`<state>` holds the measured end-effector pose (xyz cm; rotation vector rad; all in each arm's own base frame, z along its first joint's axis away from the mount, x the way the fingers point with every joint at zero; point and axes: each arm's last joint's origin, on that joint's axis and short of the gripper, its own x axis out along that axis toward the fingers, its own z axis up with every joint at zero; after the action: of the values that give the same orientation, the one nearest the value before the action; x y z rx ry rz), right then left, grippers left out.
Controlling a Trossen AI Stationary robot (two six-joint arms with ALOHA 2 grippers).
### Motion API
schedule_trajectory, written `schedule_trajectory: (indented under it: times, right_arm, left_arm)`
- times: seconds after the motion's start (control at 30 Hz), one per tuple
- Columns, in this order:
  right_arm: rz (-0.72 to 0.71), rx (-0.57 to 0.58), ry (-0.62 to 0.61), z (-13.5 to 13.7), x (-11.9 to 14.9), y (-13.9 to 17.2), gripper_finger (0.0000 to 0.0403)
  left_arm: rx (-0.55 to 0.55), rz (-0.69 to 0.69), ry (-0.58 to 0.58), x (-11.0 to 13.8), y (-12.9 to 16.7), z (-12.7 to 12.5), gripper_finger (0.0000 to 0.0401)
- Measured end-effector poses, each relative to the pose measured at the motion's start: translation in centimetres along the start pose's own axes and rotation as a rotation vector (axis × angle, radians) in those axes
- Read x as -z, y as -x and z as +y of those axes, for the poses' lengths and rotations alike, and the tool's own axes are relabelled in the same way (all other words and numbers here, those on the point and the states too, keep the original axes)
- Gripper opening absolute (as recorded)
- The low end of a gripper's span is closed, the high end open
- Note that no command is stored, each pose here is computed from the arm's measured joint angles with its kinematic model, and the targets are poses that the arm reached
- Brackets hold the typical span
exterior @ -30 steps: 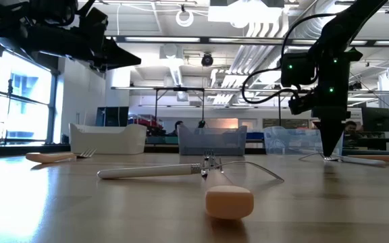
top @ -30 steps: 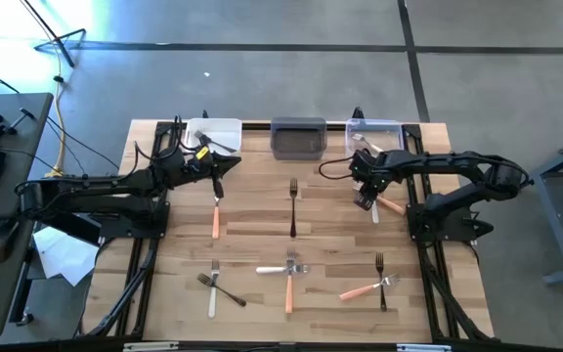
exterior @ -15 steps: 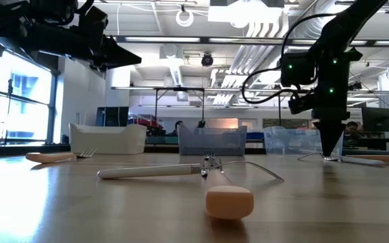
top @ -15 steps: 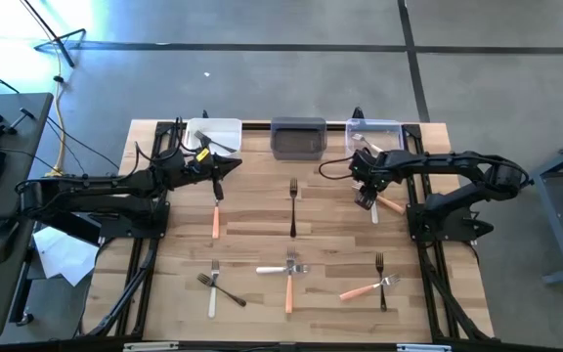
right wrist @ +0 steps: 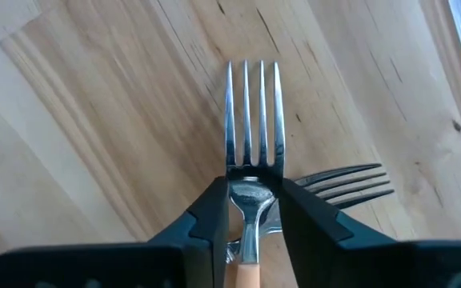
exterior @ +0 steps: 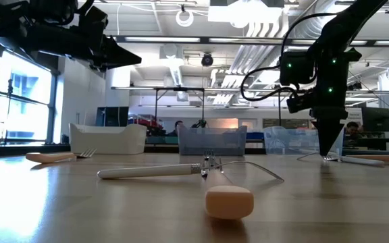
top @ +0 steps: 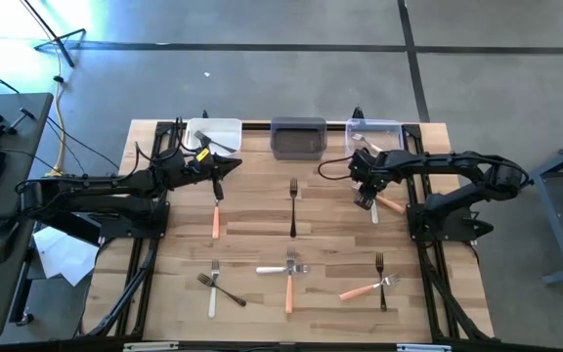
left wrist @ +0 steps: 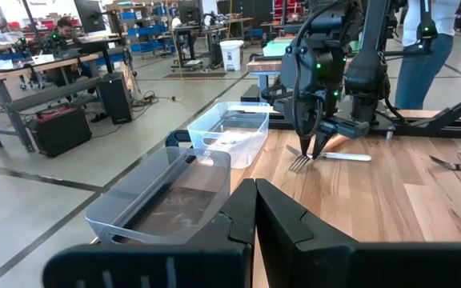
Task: Sort silverware by color (type)
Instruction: Put the top right orange fork into the black bin
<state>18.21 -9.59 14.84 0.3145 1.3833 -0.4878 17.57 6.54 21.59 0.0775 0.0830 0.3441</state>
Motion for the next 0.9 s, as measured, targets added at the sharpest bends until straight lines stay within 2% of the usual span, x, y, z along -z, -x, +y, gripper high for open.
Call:
schedule_trajectory:
  times: [0.4,0.73,0.9]
  right_arm:
    - [0.016,-0.028,-0.003,0.1,-0.2,0.4,0.0077]
    - [-0.004,-0.042,-0.011,0.5,-2.3,3.6,0.0077]
    - [0.048,-0.04,-0.013,0.7,-1.8,3.6,0.0104]
  left_arm:
    - [0.0,0.0,0.0,0.0,0.0,0.0,0.0]
    - [0.0,0.0,0.0,0.0,0.0,0.0,0.0]
    - [0.0,0.0,0.0,0.0,0.0,0.0,0.0]
